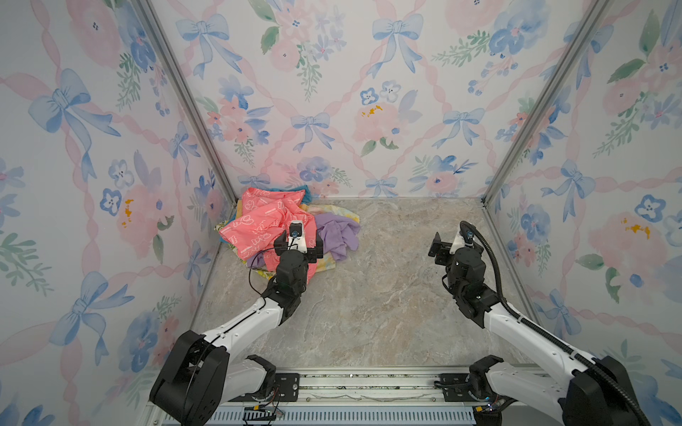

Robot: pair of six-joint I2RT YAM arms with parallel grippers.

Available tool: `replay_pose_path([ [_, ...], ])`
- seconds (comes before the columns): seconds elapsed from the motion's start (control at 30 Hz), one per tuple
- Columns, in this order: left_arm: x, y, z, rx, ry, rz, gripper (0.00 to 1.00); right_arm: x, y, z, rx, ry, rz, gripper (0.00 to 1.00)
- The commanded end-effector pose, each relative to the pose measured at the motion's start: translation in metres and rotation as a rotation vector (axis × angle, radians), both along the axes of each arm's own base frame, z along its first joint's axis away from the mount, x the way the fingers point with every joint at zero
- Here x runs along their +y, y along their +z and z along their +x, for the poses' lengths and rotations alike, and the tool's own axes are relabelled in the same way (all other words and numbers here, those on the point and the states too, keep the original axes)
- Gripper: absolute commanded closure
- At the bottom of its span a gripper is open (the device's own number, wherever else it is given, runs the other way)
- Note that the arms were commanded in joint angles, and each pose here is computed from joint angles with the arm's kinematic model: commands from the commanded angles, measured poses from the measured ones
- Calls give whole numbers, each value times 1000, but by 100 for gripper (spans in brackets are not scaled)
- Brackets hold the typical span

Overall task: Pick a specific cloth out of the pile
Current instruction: 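Reach the left gripper onto the pink shirt while the right gripper approaches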

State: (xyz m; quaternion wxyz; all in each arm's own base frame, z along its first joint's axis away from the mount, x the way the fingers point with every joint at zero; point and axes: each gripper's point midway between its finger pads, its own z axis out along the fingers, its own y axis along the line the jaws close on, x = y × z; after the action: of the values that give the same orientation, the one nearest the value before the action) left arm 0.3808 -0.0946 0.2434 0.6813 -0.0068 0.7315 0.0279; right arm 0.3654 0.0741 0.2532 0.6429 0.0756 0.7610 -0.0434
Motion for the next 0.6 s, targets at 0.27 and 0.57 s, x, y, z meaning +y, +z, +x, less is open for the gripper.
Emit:
replay_pose_path([
  [0.27, -3, -9, 9, 118, 5, -21, 2, 130, -24, 31, 212, 232, 149, 3],
  [0.57, 8, -14, 30, 205, 11, -95, 2, 209, -51, 40, 330, 396, 250, 2],
])
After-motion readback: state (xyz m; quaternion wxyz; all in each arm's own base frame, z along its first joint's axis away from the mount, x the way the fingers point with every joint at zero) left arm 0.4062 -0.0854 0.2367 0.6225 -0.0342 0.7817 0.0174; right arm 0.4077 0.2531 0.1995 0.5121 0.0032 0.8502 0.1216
